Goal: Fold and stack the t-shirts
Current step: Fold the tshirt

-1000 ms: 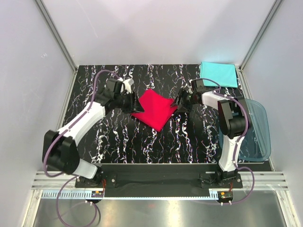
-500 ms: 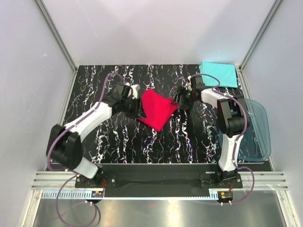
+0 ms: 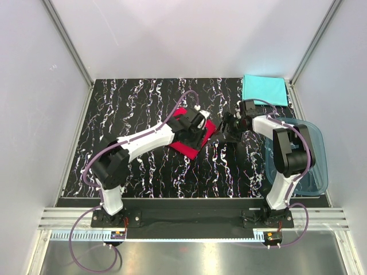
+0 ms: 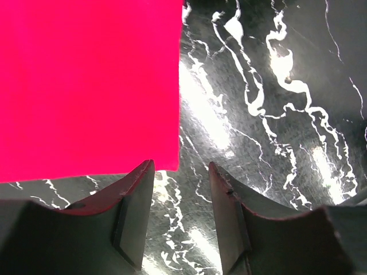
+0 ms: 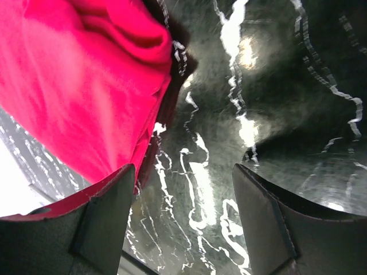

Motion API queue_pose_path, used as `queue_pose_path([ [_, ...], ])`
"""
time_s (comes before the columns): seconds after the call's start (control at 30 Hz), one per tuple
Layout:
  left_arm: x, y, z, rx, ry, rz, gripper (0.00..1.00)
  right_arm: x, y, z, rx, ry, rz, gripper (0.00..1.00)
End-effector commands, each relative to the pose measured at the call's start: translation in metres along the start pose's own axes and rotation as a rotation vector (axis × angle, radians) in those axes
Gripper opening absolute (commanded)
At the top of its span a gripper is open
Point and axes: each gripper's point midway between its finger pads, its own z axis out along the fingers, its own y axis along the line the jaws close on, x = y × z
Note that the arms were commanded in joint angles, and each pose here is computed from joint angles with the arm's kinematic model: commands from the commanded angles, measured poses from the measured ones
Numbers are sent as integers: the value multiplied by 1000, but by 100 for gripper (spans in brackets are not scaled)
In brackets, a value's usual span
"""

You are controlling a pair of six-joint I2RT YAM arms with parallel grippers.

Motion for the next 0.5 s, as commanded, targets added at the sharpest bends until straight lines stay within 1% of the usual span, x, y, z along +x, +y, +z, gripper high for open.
queue_pose_path([
  [0.0, -23, 10, -21, -55, -98, -28, 47, -15, 24, -4, -106, -72, -17, 75],
  [0.13, -21, 6, -20, -116, -97, 58, 50, -16, 20, -5, -63, -58, 11, 74],
  [0.17, -28, 7, -19, -141, -117, 89, 51, -17, 19, -8, -50, -59, 17, 74],
  [0.23, -26, 1, -9, -164, -109, 132, 52, -12, 11, -18, -7, -36, 58, 74],
  [0.3, -30, -1, -1, -222, -111, 182, 52, -13, 6, -33, 12, -50, 87, 74],
  [0.33, -32, -2, 0, -239, -113, 197, 52, -7, 2, -40, 32, -34, 101, 75],
  [0.37, -35, -2, 1, -261, -117, 221, 51, -6, -2, -46, 51, -39, 90, 75],
  [0.4, -31, -7, 5, -264, -108, 246, 52, -3, 3, -60, 52, -46, 77, 75],
  [0.47, -28, -7, 6, -297, -107, 287, 51, 0, 7, -73, 48, -58, 58, 75],
])
